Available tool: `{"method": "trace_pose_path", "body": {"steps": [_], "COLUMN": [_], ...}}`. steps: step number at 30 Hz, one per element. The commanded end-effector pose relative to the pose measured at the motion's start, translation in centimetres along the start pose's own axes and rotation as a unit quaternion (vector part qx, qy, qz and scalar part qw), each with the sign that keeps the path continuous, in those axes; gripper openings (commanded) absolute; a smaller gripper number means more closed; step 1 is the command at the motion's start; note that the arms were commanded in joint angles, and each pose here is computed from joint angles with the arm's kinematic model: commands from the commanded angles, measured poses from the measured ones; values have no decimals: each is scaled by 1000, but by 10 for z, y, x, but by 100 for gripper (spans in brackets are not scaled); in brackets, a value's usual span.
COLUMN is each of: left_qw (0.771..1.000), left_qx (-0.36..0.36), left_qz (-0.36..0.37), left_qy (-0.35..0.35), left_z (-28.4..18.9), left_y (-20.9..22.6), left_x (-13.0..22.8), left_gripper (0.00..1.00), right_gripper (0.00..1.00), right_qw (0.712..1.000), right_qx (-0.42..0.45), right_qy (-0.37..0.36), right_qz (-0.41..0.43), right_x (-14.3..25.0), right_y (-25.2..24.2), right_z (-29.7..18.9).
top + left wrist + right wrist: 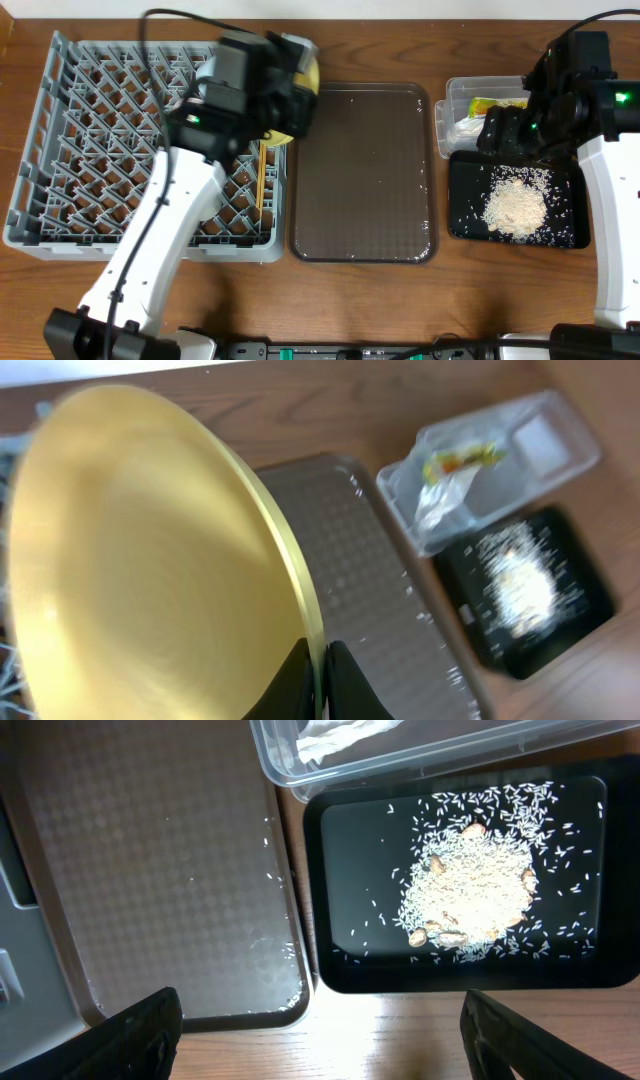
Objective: Sort waste into correct bins and load items into the dishwasher
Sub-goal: 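Lift the yellow plate and stand it upright in the dish rack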
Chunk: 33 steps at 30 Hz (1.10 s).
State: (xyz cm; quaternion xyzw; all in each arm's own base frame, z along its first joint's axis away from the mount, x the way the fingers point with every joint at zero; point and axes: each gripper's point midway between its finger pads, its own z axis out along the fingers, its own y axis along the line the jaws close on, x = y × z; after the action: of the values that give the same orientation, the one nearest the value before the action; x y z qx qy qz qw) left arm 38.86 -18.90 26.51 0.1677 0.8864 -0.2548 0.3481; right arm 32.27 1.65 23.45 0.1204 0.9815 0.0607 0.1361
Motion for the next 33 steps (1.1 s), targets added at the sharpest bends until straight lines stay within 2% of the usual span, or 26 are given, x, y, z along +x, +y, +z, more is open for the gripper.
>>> {"method": "trace_pose_path", "body": {"steps": [1,4,7,20,23,29,30,32,33], "left_qw": [989,981,977,960,961,964,964,964,965], "left_qx": [114,144,138,147,118,-8,-17,-22,-23], "left_qz": [-97,-129,-162,-237,-249,-266,-267,-266,-260], "left_qy": [-14,-28,-35,5,8,1,-1,-4,-5], "left_z": [-17,-24,-25,14,22,25,24,21,20], "left_y": [-3,9,27,66,84,137,142,147,149], "left_x": [-14,-23,-26,-9,-3,10,11,11,11], "left_gripper": [7,7,7,7,7,8,11,40,50], "right_gripper": [87,87,87,87,87,87,87,87,88], "right_qw": [1000,1000,1000,1000,1000,1000,1000,1000,1000], "right_qx": [5,5,4,5,4,5,5,4,4], "right_qy": [2,2,2,2,2,2,2,1,0], "right_qz": [-8,-8,-8,-8,-8,-8,-8,-8,-8], "right_x": [1,1,1,1,1,1,1,0,0], "right_y": [1,0,1,0,1,0,1,1,1], "right_z": [1,1,1,1,1,1,1,1,1]}}
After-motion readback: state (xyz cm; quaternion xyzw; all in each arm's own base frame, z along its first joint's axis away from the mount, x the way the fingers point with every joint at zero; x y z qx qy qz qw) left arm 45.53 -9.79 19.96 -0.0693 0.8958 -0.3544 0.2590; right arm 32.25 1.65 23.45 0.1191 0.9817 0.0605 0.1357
